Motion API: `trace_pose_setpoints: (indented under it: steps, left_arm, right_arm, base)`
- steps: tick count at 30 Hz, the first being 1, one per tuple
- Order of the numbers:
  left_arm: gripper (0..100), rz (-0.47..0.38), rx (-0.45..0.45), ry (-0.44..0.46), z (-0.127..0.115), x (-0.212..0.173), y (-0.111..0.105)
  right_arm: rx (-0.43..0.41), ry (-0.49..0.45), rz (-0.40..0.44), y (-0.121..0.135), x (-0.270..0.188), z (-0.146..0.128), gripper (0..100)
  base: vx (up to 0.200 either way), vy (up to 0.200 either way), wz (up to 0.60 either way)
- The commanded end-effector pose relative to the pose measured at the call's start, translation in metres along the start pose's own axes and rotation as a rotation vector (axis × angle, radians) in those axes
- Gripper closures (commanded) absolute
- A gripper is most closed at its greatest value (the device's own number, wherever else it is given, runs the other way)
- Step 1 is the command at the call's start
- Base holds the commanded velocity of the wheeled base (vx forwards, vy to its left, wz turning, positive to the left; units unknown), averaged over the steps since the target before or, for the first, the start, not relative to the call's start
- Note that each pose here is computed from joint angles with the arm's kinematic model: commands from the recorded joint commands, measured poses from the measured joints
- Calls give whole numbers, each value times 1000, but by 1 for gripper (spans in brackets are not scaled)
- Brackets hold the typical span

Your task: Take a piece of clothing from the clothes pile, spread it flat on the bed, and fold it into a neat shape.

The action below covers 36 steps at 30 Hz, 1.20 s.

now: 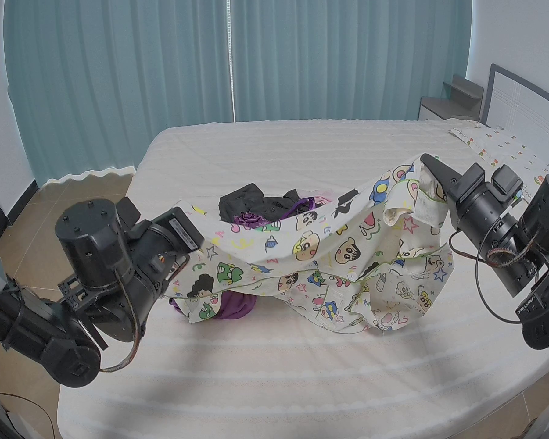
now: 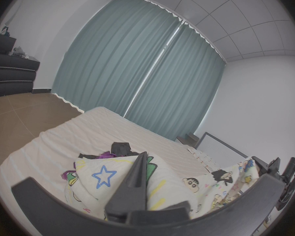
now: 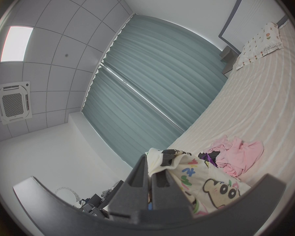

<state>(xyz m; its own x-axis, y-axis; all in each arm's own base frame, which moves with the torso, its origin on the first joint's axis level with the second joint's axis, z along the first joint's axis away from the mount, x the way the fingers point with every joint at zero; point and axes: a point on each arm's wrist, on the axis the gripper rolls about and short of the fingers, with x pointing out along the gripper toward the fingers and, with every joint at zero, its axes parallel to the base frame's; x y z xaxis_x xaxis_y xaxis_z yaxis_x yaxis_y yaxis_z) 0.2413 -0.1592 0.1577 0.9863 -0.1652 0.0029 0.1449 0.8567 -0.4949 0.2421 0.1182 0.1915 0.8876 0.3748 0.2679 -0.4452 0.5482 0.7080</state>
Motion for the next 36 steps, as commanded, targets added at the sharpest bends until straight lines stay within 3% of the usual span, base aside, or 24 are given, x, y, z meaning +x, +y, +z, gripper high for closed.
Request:
trace_pose_setpoints:
  steps: [1, 10, 23, 36]
  left_arm:
    - [100, -35, 8, 47, -12, -9, -8]
    - [100, -50, -4, 32, -4, -20, -6]
    - [100, -51, -28, 33, -3, -28, -1]
    - [100, -56, -30, 40, -5, -28, -3]
  right_arm:
    - [-1, 38, -40, -14, -6, -11, 100]
    - [1, 34, -27, -10, -9, -11, 100]
    - [19, 34, 50, 13, -22, -8, 100]
    - [19, 28, 72, 18, -30, -2, 100]
  base:
    - [-200, 0, 0]
    - [-200, 0, 0]
    - [0, 0, 0]
    - [0, -200, 0]
